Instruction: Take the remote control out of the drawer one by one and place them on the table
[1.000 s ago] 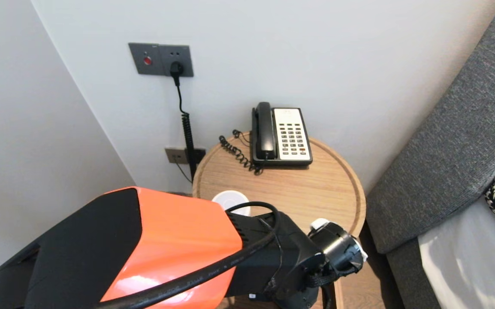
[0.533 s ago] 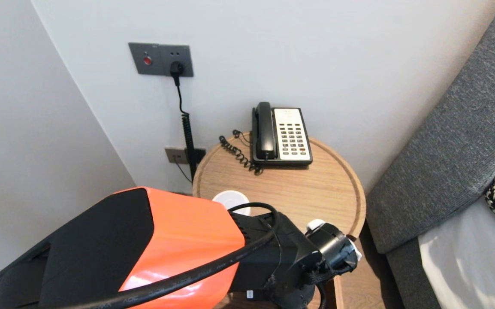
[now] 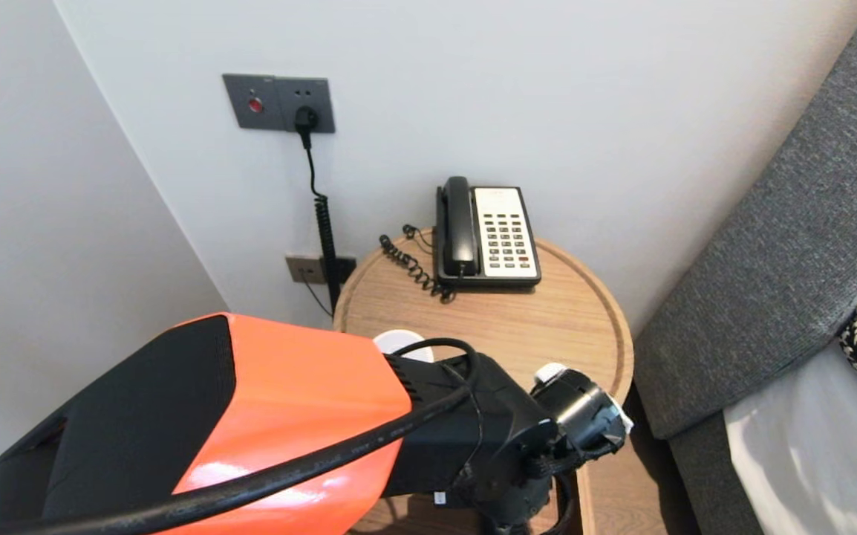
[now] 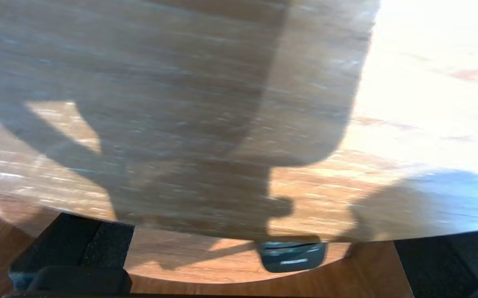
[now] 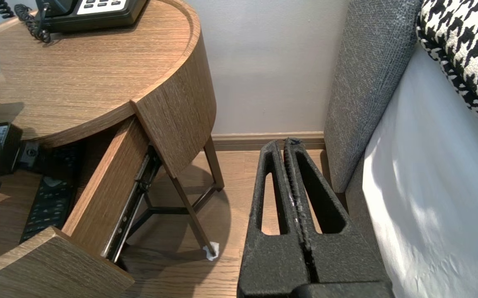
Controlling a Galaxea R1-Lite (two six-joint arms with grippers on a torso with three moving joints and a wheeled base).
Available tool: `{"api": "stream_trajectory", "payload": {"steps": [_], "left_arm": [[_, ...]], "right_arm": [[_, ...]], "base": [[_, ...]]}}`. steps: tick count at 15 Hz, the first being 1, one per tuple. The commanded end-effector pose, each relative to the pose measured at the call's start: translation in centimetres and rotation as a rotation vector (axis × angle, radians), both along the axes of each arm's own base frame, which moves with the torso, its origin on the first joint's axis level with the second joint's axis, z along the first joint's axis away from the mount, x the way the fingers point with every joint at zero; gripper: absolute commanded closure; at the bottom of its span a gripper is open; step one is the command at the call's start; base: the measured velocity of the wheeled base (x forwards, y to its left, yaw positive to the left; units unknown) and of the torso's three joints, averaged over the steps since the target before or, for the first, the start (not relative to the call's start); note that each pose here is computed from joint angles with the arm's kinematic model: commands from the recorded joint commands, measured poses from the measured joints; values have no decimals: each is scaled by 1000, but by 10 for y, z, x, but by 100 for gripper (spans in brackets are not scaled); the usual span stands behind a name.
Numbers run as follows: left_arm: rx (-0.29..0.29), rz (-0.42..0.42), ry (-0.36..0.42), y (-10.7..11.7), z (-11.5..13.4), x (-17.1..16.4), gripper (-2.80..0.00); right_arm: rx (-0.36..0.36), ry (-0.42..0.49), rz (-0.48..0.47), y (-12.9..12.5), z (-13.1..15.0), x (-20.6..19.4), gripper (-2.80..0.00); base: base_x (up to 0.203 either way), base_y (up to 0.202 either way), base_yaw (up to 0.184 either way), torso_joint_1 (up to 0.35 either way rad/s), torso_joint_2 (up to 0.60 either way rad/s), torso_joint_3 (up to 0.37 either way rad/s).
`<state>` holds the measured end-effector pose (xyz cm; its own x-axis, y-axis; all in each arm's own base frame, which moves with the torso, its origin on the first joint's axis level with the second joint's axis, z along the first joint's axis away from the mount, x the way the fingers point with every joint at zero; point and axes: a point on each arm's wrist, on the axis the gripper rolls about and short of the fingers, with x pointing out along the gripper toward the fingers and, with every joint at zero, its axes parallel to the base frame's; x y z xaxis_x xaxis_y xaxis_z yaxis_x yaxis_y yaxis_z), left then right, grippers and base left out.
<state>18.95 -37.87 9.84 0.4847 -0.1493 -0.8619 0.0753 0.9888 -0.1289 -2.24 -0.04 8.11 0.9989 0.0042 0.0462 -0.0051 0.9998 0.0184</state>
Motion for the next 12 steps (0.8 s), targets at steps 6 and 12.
{"api": "stream_trajectory", "payload": {"steps": [6,12], "left_arm": [[-13,23,-8,-6,-6,10,-280],[13,29,6,-7,-18,13,-280]], "right_arm": [[0,26,0,0,-7,2,0],[0,26,0,0,-7,2,0]], "base": [[0,0,0,0,0,0],[0,0,0,0,0,0]]}}
